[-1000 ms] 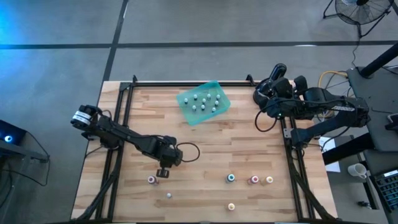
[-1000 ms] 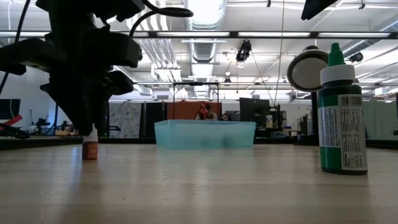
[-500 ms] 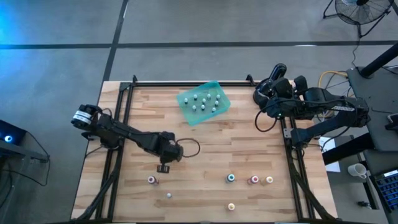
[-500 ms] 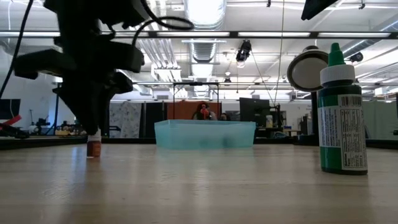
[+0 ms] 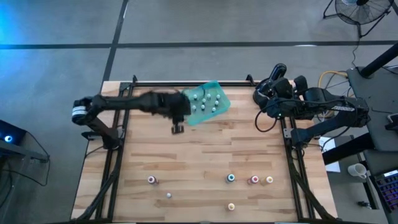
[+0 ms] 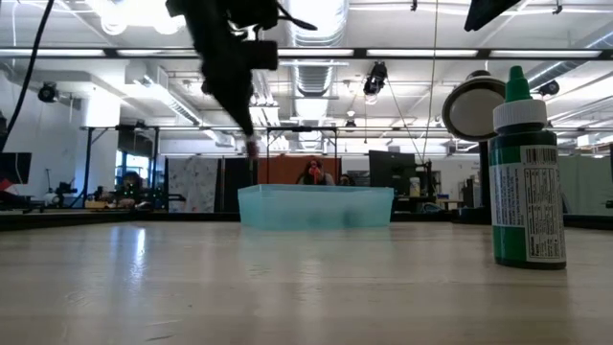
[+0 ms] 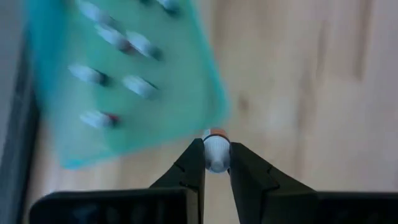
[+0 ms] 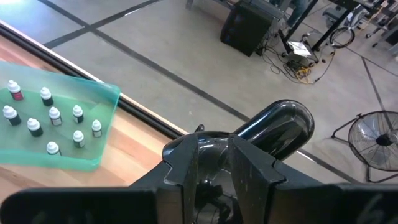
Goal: Pick & Place food coloring
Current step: Put the blue small food coloring into the green bin
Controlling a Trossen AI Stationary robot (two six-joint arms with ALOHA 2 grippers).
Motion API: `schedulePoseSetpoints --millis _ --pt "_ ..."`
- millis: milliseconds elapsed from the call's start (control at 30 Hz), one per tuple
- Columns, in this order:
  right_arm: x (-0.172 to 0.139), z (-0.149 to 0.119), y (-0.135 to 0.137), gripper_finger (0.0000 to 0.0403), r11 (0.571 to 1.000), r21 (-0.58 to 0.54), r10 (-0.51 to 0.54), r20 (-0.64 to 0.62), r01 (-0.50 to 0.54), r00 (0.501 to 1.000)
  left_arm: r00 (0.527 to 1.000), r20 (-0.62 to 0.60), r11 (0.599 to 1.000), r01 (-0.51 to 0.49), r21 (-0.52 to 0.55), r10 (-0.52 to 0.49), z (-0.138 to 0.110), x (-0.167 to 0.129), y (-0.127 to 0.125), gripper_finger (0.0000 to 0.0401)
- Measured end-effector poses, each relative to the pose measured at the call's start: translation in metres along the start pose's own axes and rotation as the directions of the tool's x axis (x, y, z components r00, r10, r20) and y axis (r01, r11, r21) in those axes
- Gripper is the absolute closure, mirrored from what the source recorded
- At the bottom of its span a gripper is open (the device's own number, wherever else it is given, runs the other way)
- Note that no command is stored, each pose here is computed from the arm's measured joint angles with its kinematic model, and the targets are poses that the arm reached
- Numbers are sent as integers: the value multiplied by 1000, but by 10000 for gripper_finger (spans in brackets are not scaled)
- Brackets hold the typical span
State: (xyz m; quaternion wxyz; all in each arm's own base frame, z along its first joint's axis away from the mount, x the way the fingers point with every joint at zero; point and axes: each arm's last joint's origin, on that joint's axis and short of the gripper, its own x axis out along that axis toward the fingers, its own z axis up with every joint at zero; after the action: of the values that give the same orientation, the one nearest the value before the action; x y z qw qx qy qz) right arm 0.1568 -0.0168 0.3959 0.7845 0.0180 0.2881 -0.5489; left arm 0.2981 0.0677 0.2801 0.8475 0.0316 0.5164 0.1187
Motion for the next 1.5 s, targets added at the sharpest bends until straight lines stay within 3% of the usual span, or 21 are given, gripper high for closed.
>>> schedulePoseSetpoints --millis 133,333,767,1067,1333,1500 --pt "0 0 0 321 1000 1 0 0 0 1000 994 75 995 -69 -70 74 14 -6 42 371" --pt "0 0 0 321 1000 3 -1 0 1 1000 998 25 988 -51 -146 55 15 25 79 371" --pt "0 0 0 321 999 33 -2 3 2 1000 983 -185 990 -13 -138 -13 5 105 76 371" --pt "0 0 1 321 999 37 -1 5 1 1000 991 -137 993 -27 -118 11 9 116 81 371" --pt "0 0 1 321 999 38 -3 9 3 1000 985 -170 995 -28 -91 12 5 124 83 370" --pt "0 1 1 321 999 39 -4 9 3 1000 985 -173 995 -39 -90 23 5 123 83 350"
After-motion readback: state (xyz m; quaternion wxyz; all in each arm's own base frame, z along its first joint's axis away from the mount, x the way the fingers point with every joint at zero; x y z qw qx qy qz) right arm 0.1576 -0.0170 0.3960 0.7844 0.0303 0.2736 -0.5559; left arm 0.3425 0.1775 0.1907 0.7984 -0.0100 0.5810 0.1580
